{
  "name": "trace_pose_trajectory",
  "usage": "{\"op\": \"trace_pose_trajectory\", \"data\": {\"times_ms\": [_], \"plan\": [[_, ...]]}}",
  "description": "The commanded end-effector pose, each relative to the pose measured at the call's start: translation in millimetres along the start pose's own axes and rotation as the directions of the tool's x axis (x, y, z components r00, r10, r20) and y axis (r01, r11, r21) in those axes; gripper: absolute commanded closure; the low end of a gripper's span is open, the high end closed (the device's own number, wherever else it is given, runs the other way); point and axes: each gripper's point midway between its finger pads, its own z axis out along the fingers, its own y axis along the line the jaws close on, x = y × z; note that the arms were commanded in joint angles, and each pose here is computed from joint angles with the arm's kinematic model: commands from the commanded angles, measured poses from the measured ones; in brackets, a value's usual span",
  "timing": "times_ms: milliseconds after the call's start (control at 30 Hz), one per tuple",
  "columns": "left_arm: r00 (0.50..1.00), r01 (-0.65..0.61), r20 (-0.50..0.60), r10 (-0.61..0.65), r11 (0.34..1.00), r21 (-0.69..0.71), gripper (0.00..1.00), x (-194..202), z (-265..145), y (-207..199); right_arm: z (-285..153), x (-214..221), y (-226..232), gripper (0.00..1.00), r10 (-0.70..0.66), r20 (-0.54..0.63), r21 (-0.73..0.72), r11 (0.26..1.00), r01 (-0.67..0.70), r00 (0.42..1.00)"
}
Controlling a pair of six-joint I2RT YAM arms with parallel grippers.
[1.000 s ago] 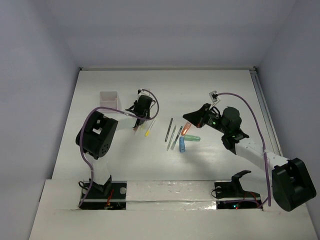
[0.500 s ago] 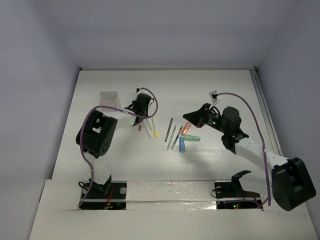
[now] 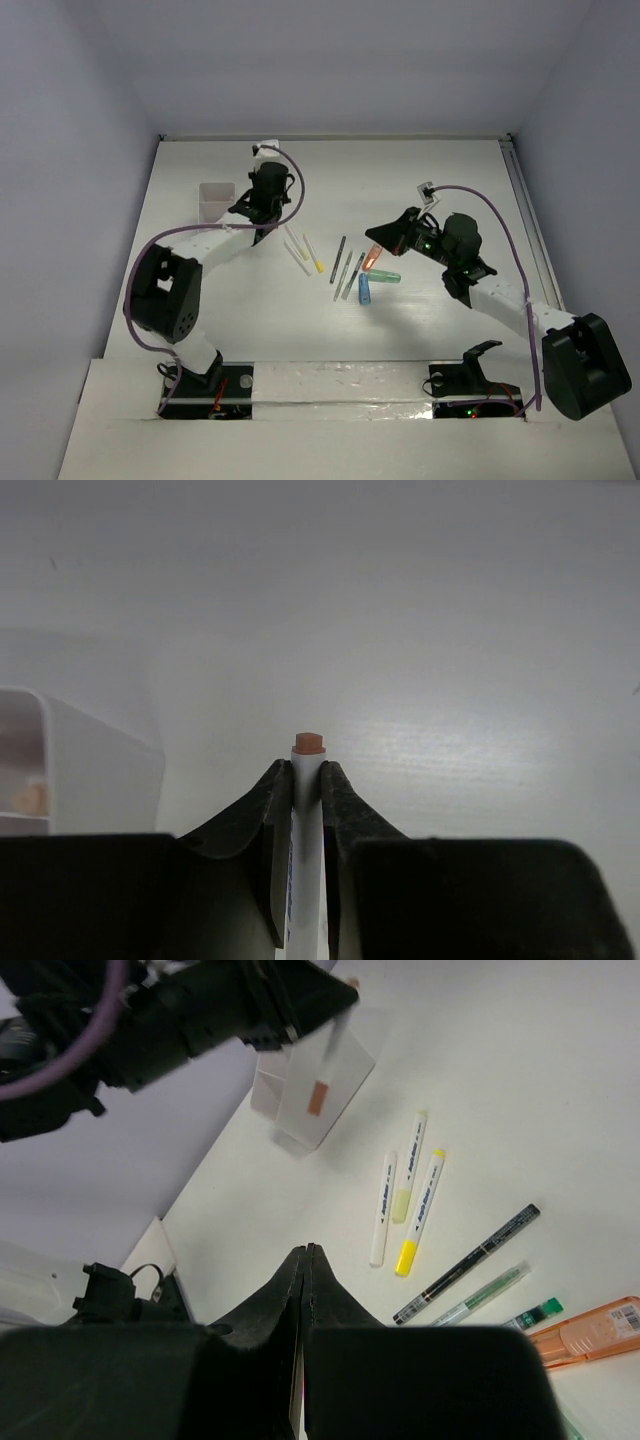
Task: Sort the stationery into containers
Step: Pick up the pen from the center of the board, then place the pen in the storage box.
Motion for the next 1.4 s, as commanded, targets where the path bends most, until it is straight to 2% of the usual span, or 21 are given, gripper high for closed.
{"op": "trace_pose_trajectory", "data": {"times_ms": [0, 100, 300, 533, 1133, 1367], "plan": [[0.951, 0.167, 0.266, -0.155, 0.986, -0.024, 1.0, -102, -31, 19, 3, -19, 21, 1.0, -0.057, 0.049, -0.058, 0.997, 0.06, 0.997], [0.891, 0.28, 0.381, -0.249, 0.96, -0.028, 1.0, -143, -37, 55, 2, -21, 19, 1.0, -0.065, 0.065, -0.036, 0.997, 0.067, 0.996], [0.812, 0.372, 0.519, -0.267, 0.922, -0.108, 1.0, -170, -38, 129, 0, -24, 23, 1.0, -0.072, 0.075, -0.047, 0.996, 0.076, 0.995], [0.823, 0.349, 0.526, -0.214, 0.921, -0.172, 1.0, -157, -16, 168, 1, -20, 21, 1.0, -0.065, 0.066, -0.05, 0.996, 0.069, 0.996], [0.838, 0.316, 0.521, -0.165, 0.924, -0.216, 1.0, -130, 19, 178, 7, -12, 21, 1.0, -0.054, 0.036, -0.079, 0.995, 0.057, 0.998], [0.827, 0.335, 0.529, -0.188, 0.922, -0.196, 1.0, -117, 22, 178, 6, -14, 21, 1.0, -0.062, 0.046, -0.074, 0.995, 0.065, 0.997]]}}
